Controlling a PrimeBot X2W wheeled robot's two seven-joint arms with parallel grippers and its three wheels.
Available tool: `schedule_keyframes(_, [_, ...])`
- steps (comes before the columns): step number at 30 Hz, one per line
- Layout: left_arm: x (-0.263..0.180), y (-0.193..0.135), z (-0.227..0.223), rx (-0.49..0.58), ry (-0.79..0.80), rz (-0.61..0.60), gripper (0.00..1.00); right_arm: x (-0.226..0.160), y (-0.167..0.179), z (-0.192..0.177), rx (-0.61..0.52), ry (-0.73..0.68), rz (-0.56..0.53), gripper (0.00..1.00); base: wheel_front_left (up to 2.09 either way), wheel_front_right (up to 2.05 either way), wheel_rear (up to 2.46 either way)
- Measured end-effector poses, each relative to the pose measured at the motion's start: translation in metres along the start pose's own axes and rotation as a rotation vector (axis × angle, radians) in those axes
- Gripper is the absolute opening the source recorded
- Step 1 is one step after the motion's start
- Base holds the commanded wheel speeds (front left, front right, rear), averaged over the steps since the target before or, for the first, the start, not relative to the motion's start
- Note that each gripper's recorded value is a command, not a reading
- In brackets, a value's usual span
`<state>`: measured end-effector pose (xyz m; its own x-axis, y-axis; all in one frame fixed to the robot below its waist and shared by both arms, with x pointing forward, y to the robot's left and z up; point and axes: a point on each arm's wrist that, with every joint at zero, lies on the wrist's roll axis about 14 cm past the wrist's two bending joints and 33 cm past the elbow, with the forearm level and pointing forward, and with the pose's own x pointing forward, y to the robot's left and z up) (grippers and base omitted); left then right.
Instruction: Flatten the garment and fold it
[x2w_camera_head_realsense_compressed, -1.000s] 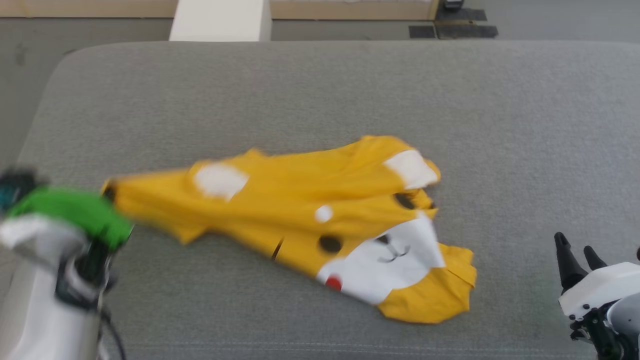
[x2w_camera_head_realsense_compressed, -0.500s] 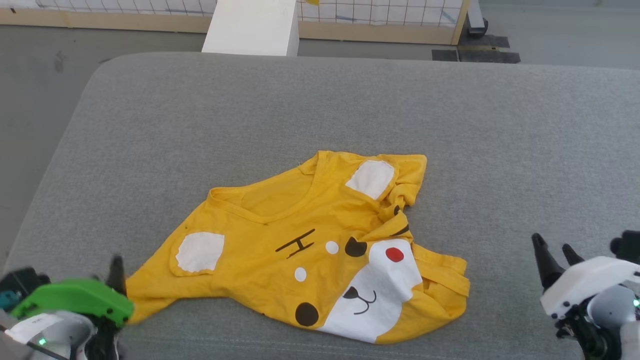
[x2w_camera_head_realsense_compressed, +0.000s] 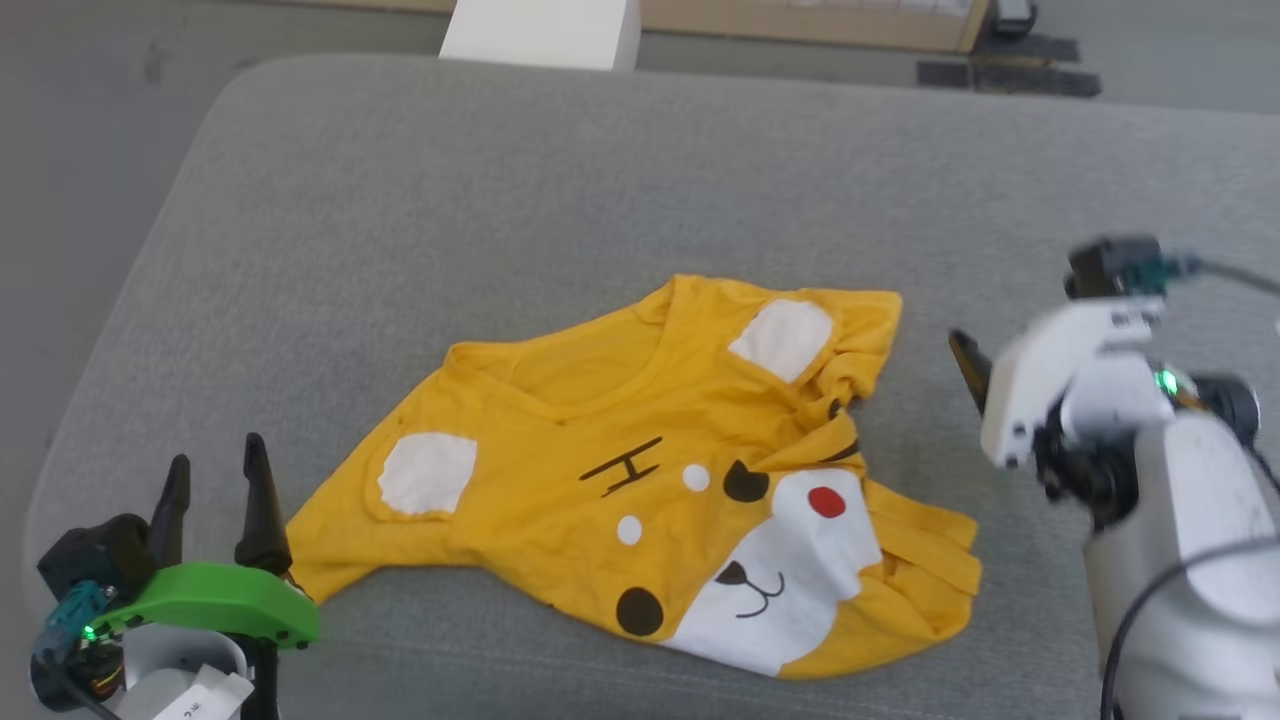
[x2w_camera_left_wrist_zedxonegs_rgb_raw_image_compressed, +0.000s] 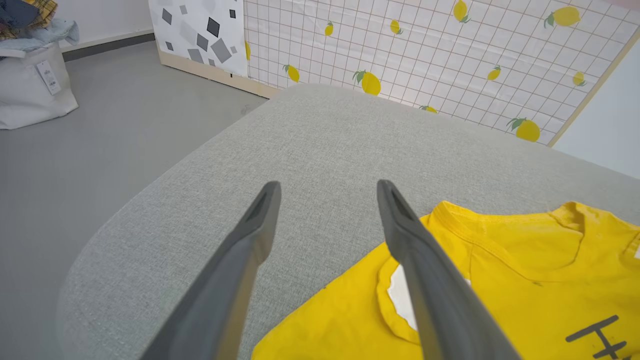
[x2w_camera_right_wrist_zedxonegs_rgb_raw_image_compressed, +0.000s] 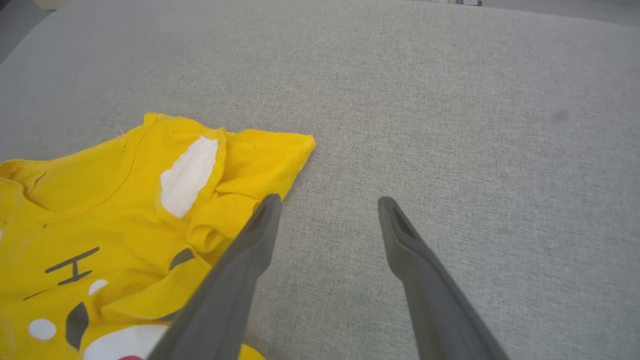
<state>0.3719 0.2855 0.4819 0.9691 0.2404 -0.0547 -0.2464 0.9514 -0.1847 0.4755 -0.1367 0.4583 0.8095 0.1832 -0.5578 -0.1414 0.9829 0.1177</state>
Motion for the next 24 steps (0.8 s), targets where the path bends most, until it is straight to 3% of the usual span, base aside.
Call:
schedule_keyframes(9, [0.008,0.009,-0.018,-0.020,0.044,0.023,1.00,0.062,0.030,0.008,-0.179,0.170,0.013,1.00,0.00,0.00,0.00])
schedule_keyframes(16, [0.013,0.020,-0.027,0.000,0.064,0.058,1.00,0.093,0.034,-0.051,-0.233,0.390,0.011,1.00,0.00,0.00,0.00])
schedule_keyframes(21, [0.015,0.025,-0.031,0.006,0.070,0.074,1.00,0.104,0.046,-0.053,-0.240,0.402,0.052,1.00,0.00,0.00,0.00])
schedule_keyframes(22, [0.016,0.024,-0.032,0.009,0.072,0.072,1.00,0.104,0.047,-0.053,-0.233,0.394,0.060,0.20,0.00,0.00,0.00])
schedule_keyframes(23, [0.017,0.022,-0.033,0.007,0.074,0.064,1.00,0.105,0.048,-0.049,-0.215,0.369,0.071,0.00,0.00,0.00,0.00])
schedule_keyframes(24, [0.018,0.021,-0.033,0.003,0.073,0.060,1.00,0.105,0.049,-0.047,-0.200,0.347,0.080,0.00,0.00,0.00,0.00])
